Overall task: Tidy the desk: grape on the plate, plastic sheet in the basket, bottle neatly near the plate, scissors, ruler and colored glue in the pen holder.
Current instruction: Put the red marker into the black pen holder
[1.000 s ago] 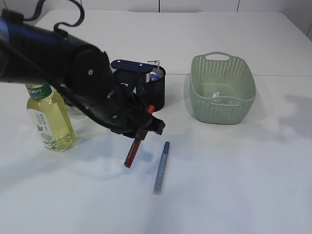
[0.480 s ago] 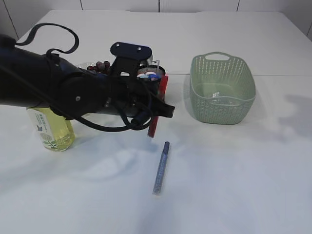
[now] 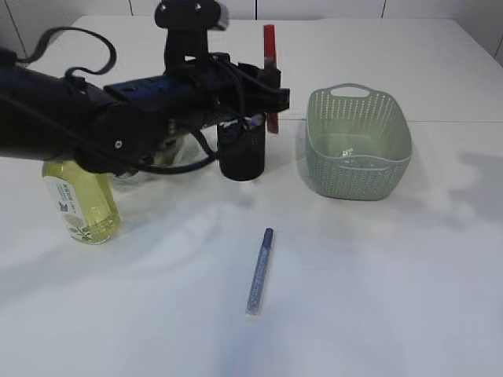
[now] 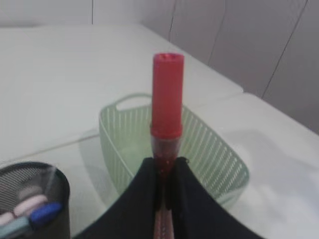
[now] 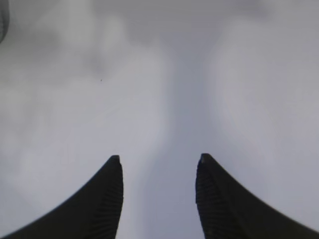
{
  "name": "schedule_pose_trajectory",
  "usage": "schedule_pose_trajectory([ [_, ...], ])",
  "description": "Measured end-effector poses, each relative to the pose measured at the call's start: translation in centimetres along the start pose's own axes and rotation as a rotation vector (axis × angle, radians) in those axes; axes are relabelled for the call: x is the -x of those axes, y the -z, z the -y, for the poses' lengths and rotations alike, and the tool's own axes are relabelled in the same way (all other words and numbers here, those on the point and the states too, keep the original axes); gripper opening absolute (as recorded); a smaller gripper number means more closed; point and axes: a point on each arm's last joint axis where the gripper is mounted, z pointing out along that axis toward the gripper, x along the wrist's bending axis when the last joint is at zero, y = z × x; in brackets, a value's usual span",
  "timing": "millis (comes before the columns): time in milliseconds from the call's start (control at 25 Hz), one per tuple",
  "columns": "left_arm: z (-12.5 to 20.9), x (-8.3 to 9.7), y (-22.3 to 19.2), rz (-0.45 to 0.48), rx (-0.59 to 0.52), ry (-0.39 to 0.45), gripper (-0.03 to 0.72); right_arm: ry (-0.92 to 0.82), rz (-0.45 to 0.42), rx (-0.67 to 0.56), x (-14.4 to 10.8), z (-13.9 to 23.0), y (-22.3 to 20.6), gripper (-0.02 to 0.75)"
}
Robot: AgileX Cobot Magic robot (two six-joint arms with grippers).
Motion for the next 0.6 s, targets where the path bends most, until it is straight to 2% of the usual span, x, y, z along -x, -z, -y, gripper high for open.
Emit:
schedule_pose_trajectory([
  [160,-2.8,-1.8,-0.5,-0.045,0.082,0.030,0.039,0.000,0.000,0.000,0.0,0.0,0.0,0.381],
  [320,-5.9,-3.0,-1.2,-0.069,0.145,0.020,0.044,0.000,0.000,0.000,0.0,0.0,0.0,0.381],
  [600,-5.2,-5.9,-3.4,-0.123,0.115,0.014,0.050,0.000,0.000,0.000,0.0,0.0,0.0,0.381],
])
